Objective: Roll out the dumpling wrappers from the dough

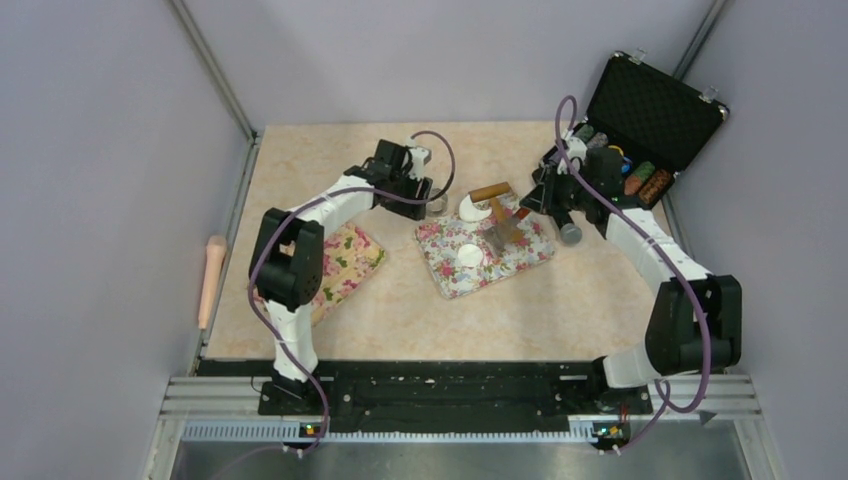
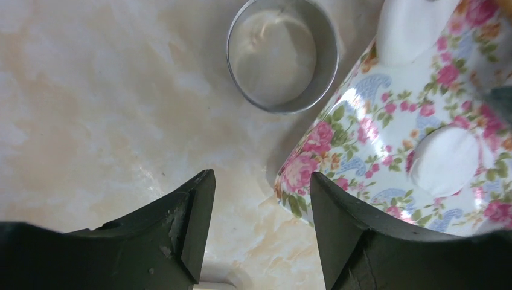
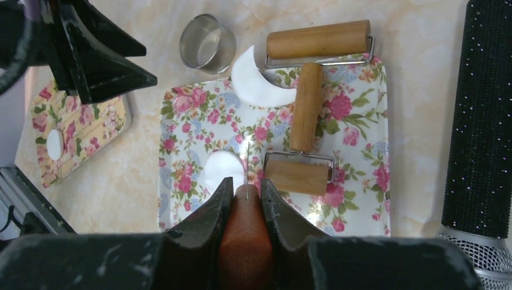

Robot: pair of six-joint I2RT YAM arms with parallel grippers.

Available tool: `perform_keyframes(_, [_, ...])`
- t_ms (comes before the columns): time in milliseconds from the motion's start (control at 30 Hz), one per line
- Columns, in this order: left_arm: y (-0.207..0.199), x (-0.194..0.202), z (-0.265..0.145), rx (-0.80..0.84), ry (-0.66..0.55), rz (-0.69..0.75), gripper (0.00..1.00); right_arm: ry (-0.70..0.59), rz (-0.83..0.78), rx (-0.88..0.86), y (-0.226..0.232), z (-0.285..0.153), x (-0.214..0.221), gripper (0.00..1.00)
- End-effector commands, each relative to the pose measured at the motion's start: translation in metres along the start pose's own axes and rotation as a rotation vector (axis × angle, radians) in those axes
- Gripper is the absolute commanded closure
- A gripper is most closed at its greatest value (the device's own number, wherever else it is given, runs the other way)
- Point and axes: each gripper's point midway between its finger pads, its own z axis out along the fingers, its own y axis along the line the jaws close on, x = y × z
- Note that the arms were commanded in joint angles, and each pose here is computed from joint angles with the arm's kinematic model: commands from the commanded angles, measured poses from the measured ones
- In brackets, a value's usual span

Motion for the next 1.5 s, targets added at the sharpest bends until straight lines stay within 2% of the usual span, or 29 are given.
perform_keyframes(0, [0.007,0.028,0.017,-0.069,0.073,0.075,0.36,-0.044,-0.031,0.049,-0.002,-0.001,-0.027,1.00])
perform_keyframes(267, [0.015,0.046,0.033,-0.143,0.133,0.078,0.38,0.028,-0.014,0.079,-0.021,0.016,-0.006,1.00])
perform_keyframes(433, [0.016,0.054,0.038,-0.146,0.154,0.067,0.44,0.088,0.015,0.075,-0.029,0.028,0.009,1.00])
perform_keyframes(667, [0.011,0.056,0.040,-0.132,0.157,0.051,0.65,0.137,0.043,0.066,-0.036,0.037,0.024,1.00])
perform_keyframes(900, [0.006,0.060,0.043,-0.128,0.168,0.039,0.95,0.173,0.066,0.030,-0.035,0.044,0.036,1.00])
perform_keyframes(967, [0.007,0.061,0.043,-0.129,0.171,0.038,1.00,0.178,0.071,0.020,-0.034,0.044,0.040,1.00])
perform_keyframes(1467, [0.003,0.061,0.043,-0.129,0.170,0.006,1.00,0.220,0.079,-0.067,-0.024,0.046,0.049,1.00])
